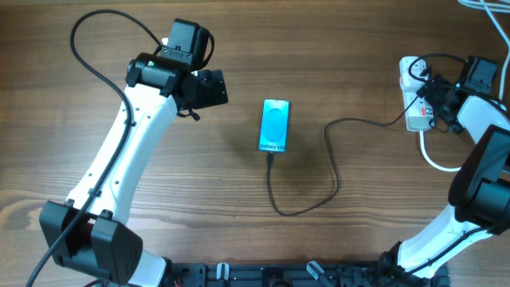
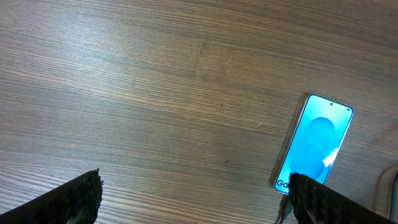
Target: Plug charger to phone and switch on socket
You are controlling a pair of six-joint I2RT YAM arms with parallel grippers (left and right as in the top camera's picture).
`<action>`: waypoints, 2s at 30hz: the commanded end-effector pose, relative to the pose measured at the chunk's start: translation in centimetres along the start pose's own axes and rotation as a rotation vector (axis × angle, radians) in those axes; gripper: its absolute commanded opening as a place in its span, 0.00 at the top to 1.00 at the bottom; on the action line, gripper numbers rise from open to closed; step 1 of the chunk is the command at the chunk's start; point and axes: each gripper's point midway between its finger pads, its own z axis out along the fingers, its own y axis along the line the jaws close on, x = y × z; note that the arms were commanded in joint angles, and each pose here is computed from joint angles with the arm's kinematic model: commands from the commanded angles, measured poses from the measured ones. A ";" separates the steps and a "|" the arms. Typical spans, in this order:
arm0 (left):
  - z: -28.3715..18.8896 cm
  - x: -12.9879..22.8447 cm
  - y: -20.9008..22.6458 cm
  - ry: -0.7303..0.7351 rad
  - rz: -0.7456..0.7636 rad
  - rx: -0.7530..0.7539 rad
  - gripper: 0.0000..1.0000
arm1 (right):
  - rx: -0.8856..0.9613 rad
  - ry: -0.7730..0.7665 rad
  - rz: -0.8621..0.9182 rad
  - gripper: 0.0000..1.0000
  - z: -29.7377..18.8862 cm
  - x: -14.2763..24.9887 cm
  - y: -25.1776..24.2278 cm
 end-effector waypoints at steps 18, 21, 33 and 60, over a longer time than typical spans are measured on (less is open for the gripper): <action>0.1 -0.2 0.4 -0.007 -0.016 -0.014 0.00 | -0.085 -0.028 -0.145 0.00 -23.1 6.2 3.5; 0.1 -0.2 0.4 -0.007 -0.016 -0.014 0.00 | -0.250 -0.081 -0.322 0.01 -28.2 10.0 8.2; 0.1 -0.2 0.4 -0.007 -0.016 -0.014 0.00 | -0.483 -0.176 -0.483 0.00 -37.9 15.9 6.7; 0.1 -0.2 0.4 -0.007 -0.016 -0.014 0.00 | -0.781 -0.780 -0.573 0.00 -30.6 17.0 6.0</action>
